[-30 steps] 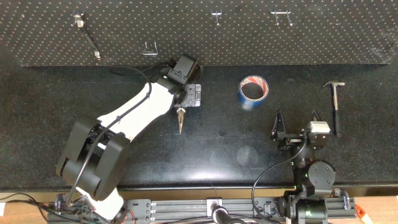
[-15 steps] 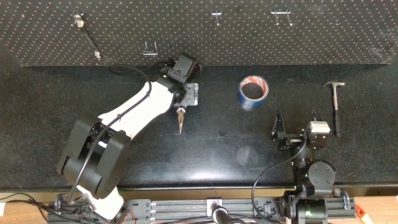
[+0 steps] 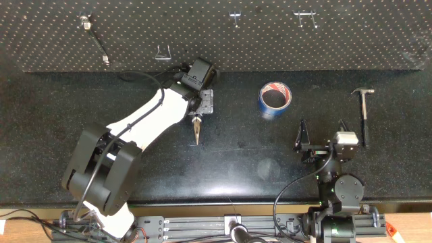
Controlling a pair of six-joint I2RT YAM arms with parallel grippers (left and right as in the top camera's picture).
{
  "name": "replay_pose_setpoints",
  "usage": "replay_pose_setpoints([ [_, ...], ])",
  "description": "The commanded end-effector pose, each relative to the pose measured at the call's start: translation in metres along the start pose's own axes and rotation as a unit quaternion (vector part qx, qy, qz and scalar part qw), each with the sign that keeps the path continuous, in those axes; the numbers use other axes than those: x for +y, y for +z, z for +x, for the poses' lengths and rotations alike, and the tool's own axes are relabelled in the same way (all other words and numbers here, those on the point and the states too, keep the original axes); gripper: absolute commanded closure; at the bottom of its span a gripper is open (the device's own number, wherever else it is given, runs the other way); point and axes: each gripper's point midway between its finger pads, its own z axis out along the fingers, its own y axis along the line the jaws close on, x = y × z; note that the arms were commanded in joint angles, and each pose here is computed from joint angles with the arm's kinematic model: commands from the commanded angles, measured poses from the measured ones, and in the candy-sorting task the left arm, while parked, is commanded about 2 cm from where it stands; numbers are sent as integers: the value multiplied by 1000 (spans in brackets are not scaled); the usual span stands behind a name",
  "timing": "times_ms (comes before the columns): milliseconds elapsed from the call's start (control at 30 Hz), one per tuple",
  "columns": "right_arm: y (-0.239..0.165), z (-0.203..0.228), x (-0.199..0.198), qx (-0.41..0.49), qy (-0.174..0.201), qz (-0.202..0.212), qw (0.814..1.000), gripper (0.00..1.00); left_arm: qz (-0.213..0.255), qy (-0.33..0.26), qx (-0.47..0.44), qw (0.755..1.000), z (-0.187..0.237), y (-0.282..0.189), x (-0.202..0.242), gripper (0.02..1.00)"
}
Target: Place Tools Onto Pegboard
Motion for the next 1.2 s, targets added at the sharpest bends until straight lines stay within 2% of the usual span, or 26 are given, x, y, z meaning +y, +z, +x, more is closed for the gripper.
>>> replay_pose_setpoints([
  [33, 0, 2, 0, 1, -7, 0, 1000, 14, 3, -19, 11, 1000, 2, 8, -1, 406],
  [567, 0, 2, 0, 1, -7, 0, 1000, 14, 2, -32, 12, 999, 2, 8, 0, 461],
  [733, 0, 2, 0, 1, -7, 0, 1000, 14, 2, -32, 12, 999, 2, 8, 0, 553],
  [1067, 0, 2, 0, 1, -7, 0, 1000, 14, -2, -30, 18, 999, 5, 8, 1, 612],
  [1167, 0, 2, 0, 1, -7, 0, 1000, 14, -2, -29, 18, 999, 5, 8, 2, 676],
  [1200, 0, 2, 0, 1, -7, 0, 1000, 14, -2, -29, 18, 999, 5, 8, 2, 735],
])
